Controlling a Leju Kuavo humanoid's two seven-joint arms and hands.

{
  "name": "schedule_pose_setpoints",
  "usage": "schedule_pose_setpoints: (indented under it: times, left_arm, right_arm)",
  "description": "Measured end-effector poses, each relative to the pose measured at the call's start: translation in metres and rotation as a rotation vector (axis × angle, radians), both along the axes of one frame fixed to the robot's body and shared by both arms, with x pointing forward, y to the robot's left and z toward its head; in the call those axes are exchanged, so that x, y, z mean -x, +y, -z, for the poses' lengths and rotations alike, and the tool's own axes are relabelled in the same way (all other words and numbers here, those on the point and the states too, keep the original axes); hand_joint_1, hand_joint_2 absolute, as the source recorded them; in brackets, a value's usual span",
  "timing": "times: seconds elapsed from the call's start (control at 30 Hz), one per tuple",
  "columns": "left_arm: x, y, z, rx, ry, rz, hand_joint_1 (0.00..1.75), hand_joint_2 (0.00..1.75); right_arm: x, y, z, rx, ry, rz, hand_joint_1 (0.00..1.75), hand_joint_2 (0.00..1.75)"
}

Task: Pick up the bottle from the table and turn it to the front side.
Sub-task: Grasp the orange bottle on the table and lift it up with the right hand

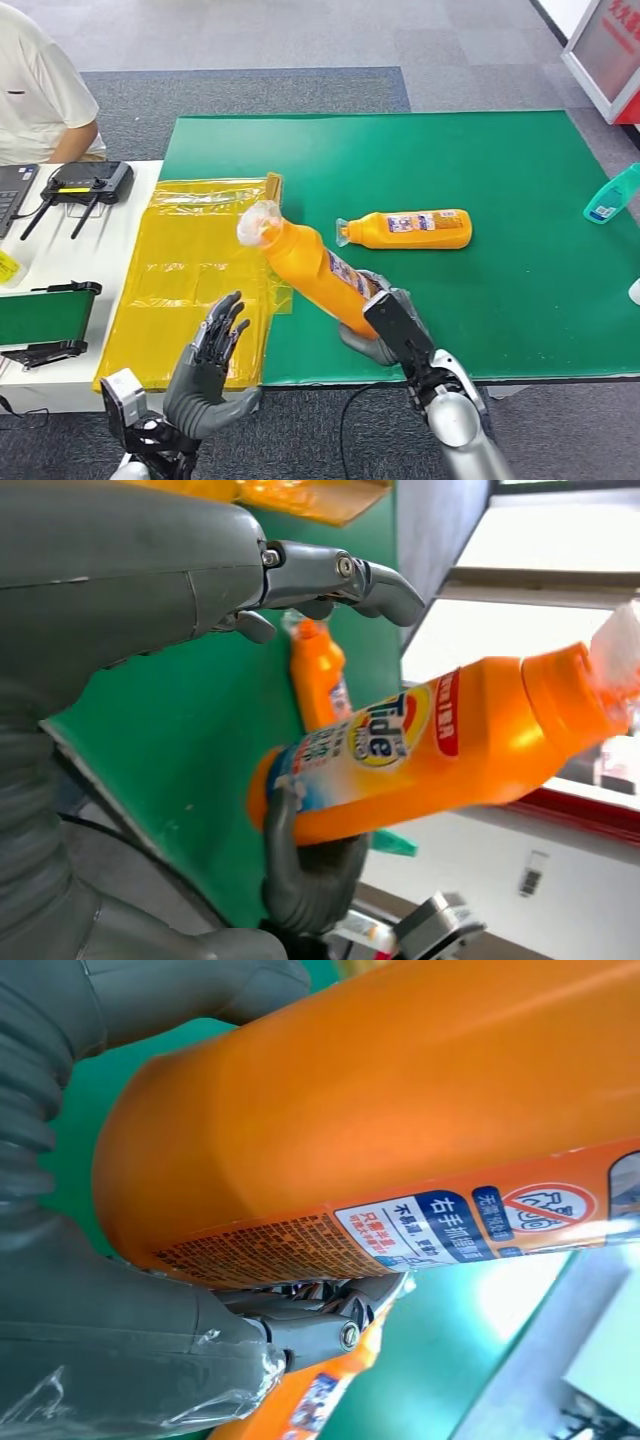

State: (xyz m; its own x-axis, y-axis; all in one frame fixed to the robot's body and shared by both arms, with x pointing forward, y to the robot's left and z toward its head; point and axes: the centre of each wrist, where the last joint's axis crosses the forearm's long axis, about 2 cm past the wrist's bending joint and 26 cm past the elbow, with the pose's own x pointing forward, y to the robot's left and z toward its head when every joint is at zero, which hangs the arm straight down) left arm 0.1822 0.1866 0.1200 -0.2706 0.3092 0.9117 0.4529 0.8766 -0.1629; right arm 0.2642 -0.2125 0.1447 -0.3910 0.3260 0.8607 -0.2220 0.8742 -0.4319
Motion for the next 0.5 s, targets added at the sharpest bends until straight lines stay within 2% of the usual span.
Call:
schedule_pose_setpoints:
  times: [0.27, 0.5]
  left_arm:
    - [-0.018, -0.001, -0.027, 0.14, -0.059, -0.028, 0.0, 1.75]
    - [-0.023, 0.003, -0.036, 0.165, -0.087, -0.049, 0.0, 1.75]
  right_arm:
    - [0.019, 0.014, -0.014, -0.171, -0.059, -0.034, 1.75, 1.75]
    - [0.036, 0.019, -0.011, -0.265, -0.087, -0.069, 1.75, 1.75]
